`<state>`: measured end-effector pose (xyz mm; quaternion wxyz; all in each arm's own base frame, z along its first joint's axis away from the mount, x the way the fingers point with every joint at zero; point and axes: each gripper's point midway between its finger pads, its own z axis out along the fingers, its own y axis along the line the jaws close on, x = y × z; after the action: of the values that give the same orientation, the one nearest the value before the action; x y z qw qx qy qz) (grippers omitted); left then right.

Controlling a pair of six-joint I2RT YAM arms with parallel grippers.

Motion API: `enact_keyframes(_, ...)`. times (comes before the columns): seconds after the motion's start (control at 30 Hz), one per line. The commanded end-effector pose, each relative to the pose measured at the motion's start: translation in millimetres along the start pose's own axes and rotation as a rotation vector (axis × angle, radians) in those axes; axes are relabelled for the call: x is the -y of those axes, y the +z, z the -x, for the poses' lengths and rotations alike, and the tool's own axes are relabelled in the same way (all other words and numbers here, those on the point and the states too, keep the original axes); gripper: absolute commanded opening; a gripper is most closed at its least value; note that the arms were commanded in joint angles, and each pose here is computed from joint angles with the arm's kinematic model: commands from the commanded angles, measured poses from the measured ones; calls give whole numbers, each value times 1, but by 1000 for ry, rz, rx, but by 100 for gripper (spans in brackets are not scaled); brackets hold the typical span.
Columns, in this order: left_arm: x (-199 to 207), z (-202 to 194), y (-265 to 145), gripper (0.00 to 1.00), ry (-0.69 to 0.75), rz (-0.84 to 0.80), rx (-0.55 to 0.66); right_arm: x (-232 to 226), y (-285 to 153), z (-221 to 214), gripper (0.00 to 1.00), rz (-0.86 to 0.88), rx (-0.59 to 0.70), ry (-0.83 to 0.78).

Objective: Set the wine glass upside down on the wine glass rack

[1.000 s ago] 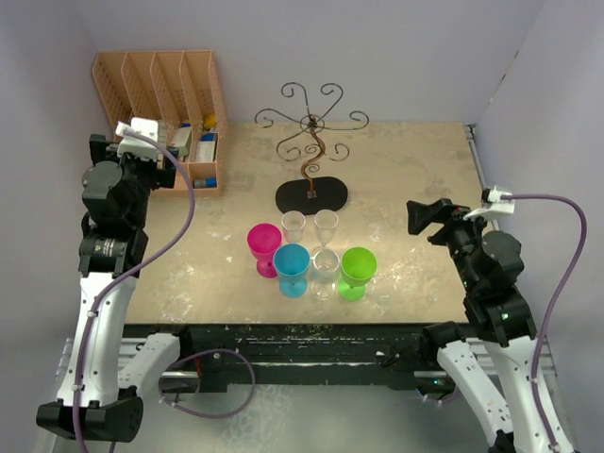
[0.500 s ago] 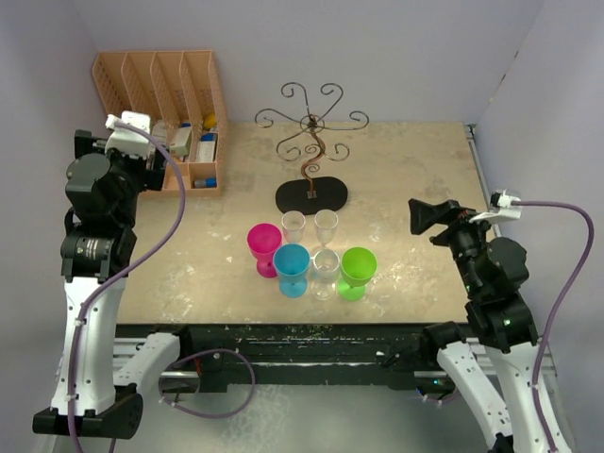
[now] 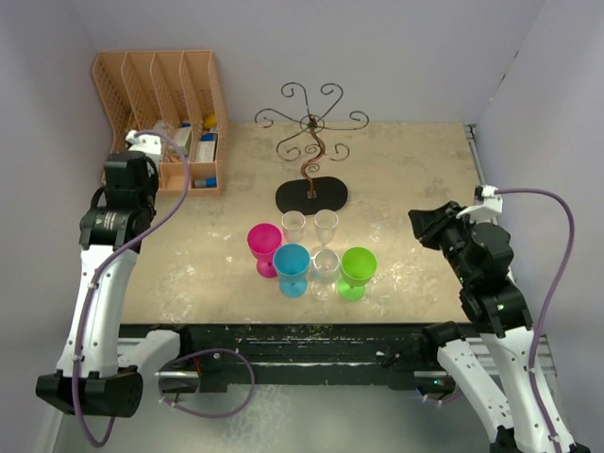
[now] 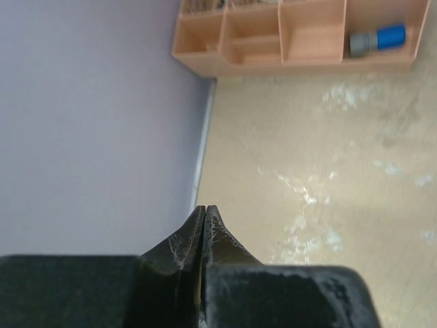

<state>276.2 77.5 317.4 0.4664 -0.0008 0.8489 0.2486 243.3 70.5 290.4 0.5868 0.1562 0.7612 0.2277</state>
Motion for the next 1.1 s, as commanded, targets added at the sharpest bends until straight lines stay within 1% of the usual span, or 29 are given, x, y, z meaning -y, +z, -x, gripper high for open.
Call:
enact_keyframes(0.0,12,-26,-4,0,-14,-49,-96,-14,1,-14,65,81,-53,56)
enact_keyframes(0.03,19,-28,-7,0,-13,-99,-96,-13,1,-15,96,74,-61,56)
enact_keyframes(0.07,32,-28,-13,25,-6,-185,-81,-12,1,-16,100,67,-71,55)
enact_keyframes(0.1,45,-30,-22,72,0,-277,-80,-11,0,-15,100,61,-72,50)
enact_keyframes(0.13,56,-32,-33,97,4,-362,-76,-12,-1,-12,100,59,-63,40)
enact_keyframes(0.17,62,-32,-45,100,2,-428,-66,-10,-3,-12,100,48,-74,34)
enact_keyframes(0.23,52,-30,-58,100,-20,-407,-21,-14,-7,-13,100,53,-104,28)
enact_keyframes(0.3,30,-29,-65,100,-95,-289,7,-9,-6,-12,100,23,-118,-3)
enact_keyframes(0.33,20,-29,-70,100,-126,-239,14,-4,-5,-13,100,-20,-125,20)
enact_keyframes(0.4,16,-30,-80,100,-128,-243,34,11,-3,-18,100,-108,-137,56)
enact_keyframes(0.53,39,-29,-104,100,-51,-430,111,14,2,-36,100,-114,-206,68)
enact_keyframes(0.6,50,-34,-111,100,16,-513,107,17,5,-46,100,-116,-234,65)
enact_keyframes(0.67,57,-34,-118,100,49,-570,130,35,7,-49,100,-201,-224,65)
enact_keyframes(0.77,80,-27,-136,100,86,-734,204,44,10,-51,100,-250,-232,45)
enact_keyframes(0.87,99,-23,-125,100,94,-818,187,40,10,-44,100,-257,-243,29)
enact_keyframes(0.93,113,-21,-110,100,106,-869,147,43,10,-32,100,-281,-197,6)
enact_keyframes(1.0,120,-8,-95,100,101,-891,136,39,12,-23,100,-257,-157,-13)
enact_keyframes(1.07,124,15,-85,100,90,-897,170,29,16,-12,100,-199,-111,-37)
